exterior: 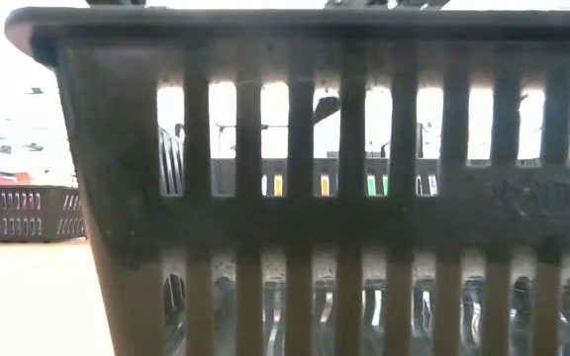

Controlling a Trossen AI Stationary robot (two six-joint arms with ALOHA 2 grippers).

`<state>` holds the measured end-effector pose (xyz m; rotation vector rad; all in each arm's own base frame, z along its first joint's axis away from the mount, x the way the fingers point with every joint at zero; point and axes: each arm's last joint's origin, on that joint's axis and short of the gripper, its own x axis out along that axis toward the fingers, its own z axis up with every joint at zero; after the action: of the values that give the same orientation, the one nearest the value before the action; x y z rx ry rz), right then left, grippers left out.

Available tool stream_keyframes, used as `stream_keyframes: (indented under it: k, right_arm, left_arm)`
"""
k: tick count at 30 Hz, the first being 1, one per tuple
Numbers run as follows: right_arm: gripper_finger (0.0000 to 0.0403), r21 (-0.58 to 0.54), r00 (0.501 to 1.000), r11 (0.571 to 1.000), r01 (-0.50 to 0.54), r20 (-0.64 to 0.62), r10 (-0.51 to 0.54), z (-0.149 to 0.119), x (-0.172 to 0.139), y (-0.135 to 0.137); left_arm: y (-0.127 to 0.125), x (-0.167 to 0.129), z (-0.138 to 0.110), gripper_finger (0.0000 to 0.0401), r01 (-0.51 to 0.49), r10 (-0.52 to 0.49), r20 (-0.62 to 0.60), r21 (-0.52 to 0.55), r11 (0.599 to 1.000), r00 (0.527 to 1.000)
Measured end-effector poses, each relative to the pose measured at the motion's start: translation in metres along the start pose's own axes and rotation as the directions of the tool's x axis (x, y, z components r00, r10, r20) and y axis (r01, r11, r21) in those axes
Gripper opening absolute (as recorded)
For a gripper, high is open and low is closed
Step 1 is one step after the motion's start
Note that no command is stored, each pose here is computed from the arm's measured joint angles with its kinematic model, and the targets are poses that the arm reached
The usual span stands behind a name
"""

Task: Stack baskets on shelf by color
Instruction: Put the top black bin on the shelf

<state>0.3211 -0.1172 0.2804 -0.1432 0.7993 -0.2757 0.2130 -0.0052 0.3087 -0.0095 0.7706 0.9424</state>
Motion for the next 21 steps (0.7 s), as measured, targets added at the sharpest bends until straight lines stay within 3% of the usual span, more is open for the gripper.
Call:
stream_keyframes:
  k: [4, 7, 10, 12, 15, 18, 21]
  right_arm:
    - [0.0128, 0.137, 0.982, 0.990, -0.012, 0.187, -0.014, -0.015, -0.049, 0.011]
    - [0.0124, 0.227, 0.929, 0.965, -0.132, 0.368, 0.041, -0.049, -0.069, 0.031]
    - [0.0124, 0.223, 0.865, 0.932, -0.287, 0.477, 0.152, -0.091, -0.074, 0.057]
    - [0.0123, 0.235, 0.846, 0.912, -0.335, 0.501, 0.182, -0.117, -0.073, 0.071]
    - [0.0123, 0.288, 0.866, 0.908, -0.306, 0.480, 0.140, -0.146, -0.071, 0.084]
    - [0.0123, 0.315, 0.880, 0.906, -0.282, 0.460, 0.114, -0.164, -0.068, 0.092]
    - [0.0123, 0.314, 0.864, 0.906, -0.285, 0.493, 0.101, -0.170, -0.067, 0.095]
  left_arm:
    - [0.002, 0.003, -0.017, 0.0179, -0.035, 0.028, -0.051, -0.133, 0.991, 0.998]
    - [-0.007, 0.014, -0.040, 0.0179, -0.024, 0.001, -0.136, -0.169, 0.985, 0.991]
    - [-0.017, 0.028, -0.064, 0.0179, 0.002, -0.050, -0.236, -0.202, 0.979, 0.971]
    - [-0.020, 0.034, -0.078, 0.0179, 0.003, -0.076, -0.293, -0.242, 0.970, 0.953]
    - [-0.024, 0.041, -0.091, 0.0179, -0.004, -0.108, -0.307, -0.344, 0.939, 0.945]
    - [-0.030, 0.046, -0.097, 0.0179, 0.019, -0.179, -0.331, -0.434, 0.901, 0.927]
    - [-0.035, 0.049, -0.101, 0.0179, 0.071, -0.257, -0.350, -0.465, 0.883, 0.901]
